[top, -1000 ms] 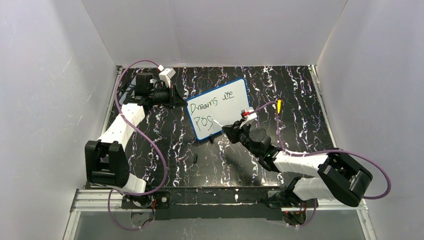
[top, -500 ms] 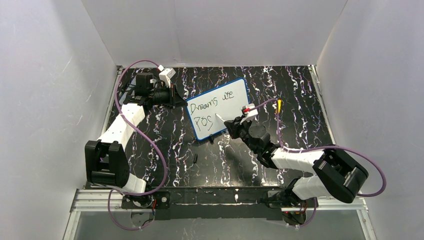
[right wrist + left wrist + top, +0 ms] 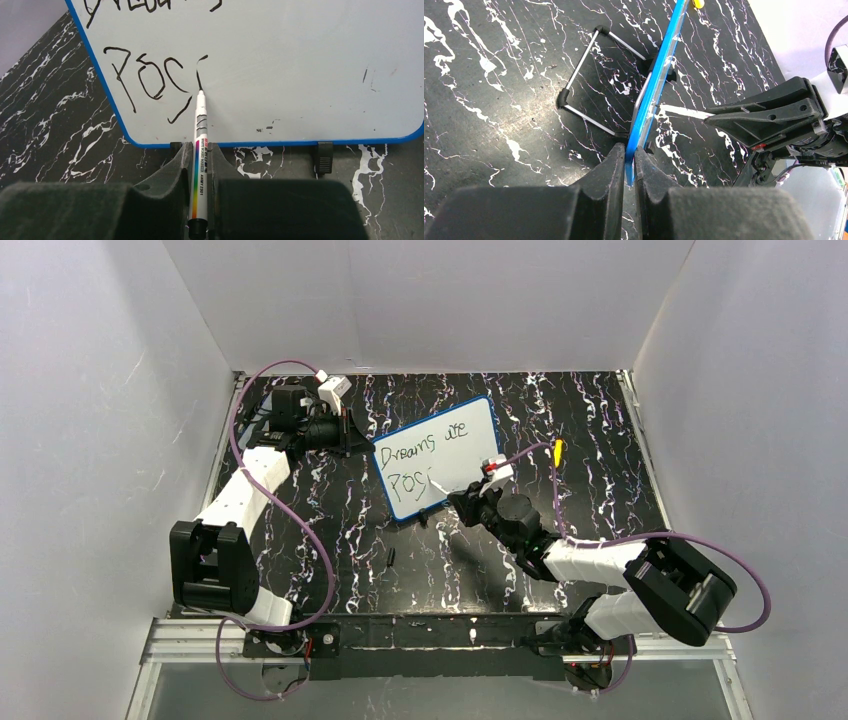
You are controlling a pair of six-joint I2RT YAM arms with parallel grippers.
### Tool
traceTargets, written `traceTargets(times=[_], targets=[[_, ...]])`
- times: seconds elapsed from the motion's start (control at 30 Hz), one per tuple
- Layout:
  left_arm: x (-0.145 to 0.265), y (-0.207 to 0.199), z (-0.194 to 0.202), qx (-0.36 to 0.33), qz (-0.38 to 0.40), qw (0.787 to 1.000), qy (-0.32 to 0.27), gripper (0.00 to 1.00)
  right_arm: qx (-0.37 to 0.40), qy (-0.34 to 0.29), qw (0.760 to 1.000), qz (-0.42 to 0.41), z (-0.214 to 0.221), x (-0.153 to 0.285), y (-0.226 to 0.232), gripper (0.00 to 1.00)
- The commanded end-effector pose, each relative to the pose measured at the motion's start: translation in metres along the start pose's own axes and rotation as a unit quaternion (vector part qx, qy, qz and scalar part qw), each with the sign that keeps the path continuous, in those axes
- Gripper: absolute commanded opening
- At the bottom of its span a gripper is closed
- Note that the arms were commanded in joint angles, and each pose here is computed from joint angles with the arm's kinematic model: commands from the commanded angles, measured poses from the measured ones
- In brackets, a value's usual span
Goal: Write a sentence on the whiteboard
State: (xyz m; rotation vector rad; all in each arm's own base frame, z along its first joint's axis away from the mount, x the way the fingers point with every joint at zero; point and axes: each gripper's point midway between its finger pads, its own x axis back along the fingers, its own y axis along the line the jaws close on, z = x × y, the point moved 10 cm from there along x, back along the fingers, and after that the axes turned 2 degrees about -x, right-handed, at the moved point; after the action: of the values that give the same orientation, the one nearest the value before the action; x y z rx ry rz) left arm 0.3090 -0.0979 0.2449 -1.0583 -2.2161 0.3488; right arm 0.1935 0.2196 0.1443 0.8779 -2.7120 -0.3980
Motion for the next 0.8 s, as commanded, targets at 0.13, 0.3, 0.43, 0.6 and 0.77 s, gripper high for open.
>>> traceTargets(times=[0.13, 0.3, 0.43, 0.6, 0.77], targets=[[0.008, -0.013, -0.004, -0.012, 0.021, 1.000, -0.014, 0.00, -0.002, -0.017, 0.999, 0.041, -0.006, 0.005, -0.007, 0.01], [0.008, -0.014, -0.005, -0.012, 0.022, 1.000, -0.014, 0.00, 0.002, 0.001, 0.999, 0.044, 0.002, 0.007, -0.009, 0.01], [0.009, -0.014, -0.005, -0.012, 0.022, 1.000, -0.015, 0.00, -0.002, 0.014, 0.999, 0.038, 0.009, 0.009, -0.010, 0.01], [0.009, -0.014, -0.005, -0.012, 0.022, 1.000, -0.015, 0.00, -0.007, 0.023, 0.999, 0.037, 0.014, 0.013, -0.010, 0.01], [0.009, -0.014, -0.005, -0.012, 0.022, 1.000, -0.015, 0.00, -0.009, 0.029, 0.999, 0.031, 0.020, 0.014, -0.005, 0.01]])
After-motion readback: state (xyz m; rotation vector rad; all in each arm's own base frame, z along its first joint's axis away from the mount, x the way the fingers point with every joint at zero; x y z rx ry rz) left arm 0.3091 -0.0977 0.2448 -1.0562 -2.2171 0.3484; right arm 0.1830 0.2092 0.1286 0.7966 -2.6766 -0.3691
